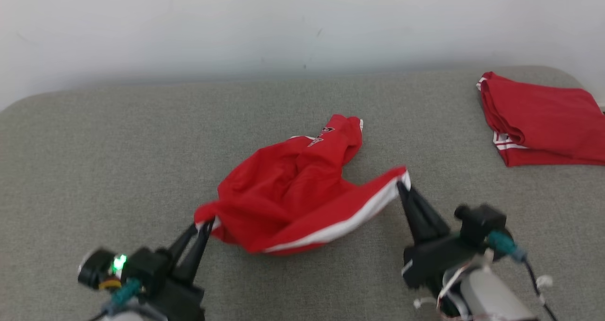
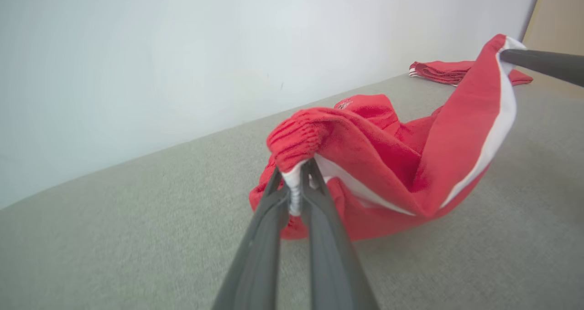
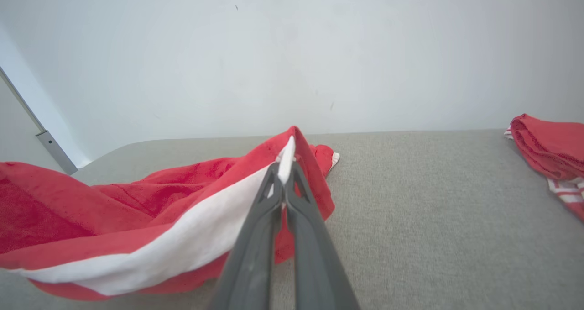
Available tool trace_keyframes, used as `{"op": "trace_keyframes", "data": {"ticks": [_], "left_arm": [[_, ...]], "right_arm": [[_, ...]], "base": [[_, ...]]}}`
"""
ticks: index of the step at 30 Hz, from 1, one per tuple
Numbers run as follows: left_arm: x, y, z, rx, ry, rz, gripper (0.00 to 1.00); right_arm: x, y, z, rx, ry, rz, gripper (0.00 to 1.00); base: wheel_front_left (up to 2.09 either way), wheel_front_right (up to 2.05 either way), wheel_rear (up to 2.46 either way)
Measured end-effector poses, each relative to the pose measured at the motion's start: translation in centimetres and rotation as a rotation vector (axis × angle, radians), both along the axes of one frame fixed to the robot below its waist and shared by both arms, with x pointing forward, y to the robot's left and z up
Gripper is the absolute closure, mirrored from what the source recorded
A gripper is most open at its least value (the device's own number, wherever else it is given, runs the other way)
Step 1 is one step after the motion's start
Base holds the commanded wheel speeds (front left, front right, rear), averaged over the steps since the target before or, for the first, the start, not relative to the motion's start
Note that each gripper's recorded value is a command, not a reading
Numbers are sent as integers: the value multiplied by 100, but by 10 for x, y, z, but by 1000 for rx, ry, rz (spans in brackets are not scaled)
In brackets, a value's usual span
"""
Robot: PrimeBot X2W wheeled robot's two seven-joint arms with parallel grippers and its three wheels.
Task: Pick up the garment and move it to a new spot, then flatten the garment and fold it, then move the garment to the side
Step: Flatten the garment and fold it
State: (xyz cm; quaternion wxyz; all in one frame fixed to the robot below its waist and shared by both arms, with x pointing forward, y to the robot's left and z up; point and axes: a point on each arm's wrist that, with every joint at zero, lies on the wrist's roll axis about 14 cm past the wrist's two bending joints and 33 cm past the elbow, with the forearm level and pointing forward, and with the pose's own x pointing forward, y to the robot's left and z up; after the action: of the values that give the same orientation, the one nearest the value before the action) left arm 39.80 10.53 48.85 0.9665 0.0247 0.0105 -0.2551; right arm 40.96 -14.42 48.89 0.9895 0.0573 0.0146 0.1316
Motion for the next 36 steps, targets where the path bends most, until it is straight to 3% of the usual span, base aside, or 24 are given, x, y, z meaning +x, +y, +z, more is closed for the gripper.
{"op": "trace_keyframes", "data": {"ticks": [9,17,27,31,36], "left_arm": [[80,-27,97,41,-207,-133,100],[166,-38,176,-15,-289,-155,100],[265,-34,211,-153,-273,-108,100],[288,-33,223,-202,-302,-98,100],[307,-40,228,-189,-321,-107,100]], "right_arm": [[85,-8,97,14,-197,4,100],[177,-14,182,33,-308,-6,100],[275,-16,230,73,-328,-31,100],[297,-9,233,73,-337,-29,100],[317,-6,241,39,-361,-37,100]], "base": [[0,0,0],[0,0,0],[0,0,0],[0,0,0],[0,0,0]]}}
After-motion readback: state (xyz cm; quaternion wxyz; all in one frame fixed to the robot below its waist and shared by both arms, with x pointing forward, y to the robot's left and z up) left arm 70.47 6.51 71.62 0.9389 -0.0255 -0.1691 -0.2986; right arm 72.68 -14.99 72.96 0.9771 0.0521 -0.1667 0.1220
